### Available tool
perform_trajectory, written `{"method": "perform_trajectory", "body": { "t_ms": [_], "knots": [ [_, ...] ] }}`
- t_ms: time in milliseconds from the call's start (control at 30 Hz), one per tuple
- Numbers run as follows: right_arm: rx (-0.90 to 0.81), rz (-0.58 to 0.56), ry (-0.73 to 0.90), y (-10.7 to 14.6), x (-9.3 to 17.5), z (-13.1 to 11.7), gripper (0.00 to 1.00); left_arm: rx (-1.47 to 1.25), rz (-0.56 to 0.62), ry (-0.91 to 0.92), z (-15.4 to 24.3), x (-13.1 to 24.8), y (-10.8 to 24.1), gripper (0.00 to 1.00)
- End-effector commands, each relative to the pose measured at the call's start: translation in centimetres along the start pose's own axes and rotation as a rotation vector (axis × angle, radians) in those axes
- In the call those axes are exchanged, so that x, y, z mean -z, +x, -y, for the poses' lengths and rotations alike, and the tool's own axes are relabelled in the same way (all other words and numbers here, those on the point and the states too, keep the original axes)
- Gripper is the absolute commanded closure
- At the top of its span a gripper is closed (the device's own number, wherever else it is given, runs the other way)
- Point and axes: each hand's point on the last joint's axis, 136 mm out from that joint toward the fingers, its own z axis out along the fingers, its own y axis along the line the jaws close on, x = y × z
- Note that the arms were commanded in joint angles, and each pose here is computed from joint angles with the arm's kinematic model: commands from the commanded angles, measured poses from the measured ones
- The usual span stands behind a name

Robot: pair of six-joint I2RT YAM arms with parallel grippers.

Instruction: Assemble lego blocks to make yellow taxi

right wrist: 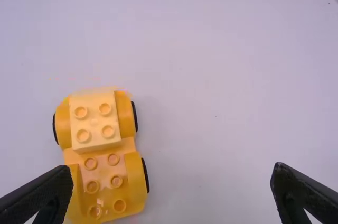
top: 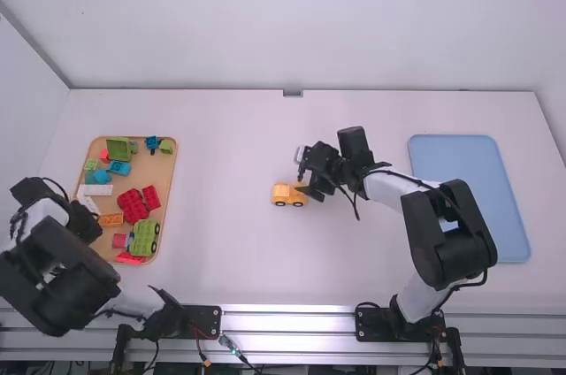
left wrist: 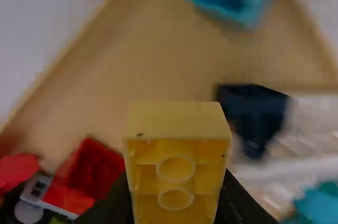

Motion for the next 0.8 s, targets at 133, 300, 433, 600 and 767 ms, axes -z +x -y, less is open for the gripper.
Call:
{"method": "perform_trajectory", "body": {
  "t_ms": [133, 300, 433, 600, 767],
  "knots": [
    [-0.170, 0.093, 0.056, -2.3, 0.6, 1.7, 0.01, -0.669, -0.087, 0.401, 6.4, 6.5, 4.7, 0.92],
    [-0.239, 0.237, -0.028, -6.0, 1.4, 1.8, 0.01, -1.080, -0.192, 0.677, 8.1, 11.1, 12.7, 0.91],
    [-0.290, 0.358, -0.123, -9.4, 3.2, 2.6, 0.01, -1.388, -0.329, 0.890, 7.1, 14.1, 20.8, 0.91],
    [-0.257, 0.520, -0.312, -13.4, 6.5, 2.1, 0.01, -1.787, -0.592, 1.252, 1.5, 19.8, 31.4, 0.93],
    [-0.193, 0.632, -0.480, -15.5, 9.7, 0.9, 0.01, -2.032, -0.831, 1.581, -5.6, 24.5, 37.6, 0.95]
  ]
}}
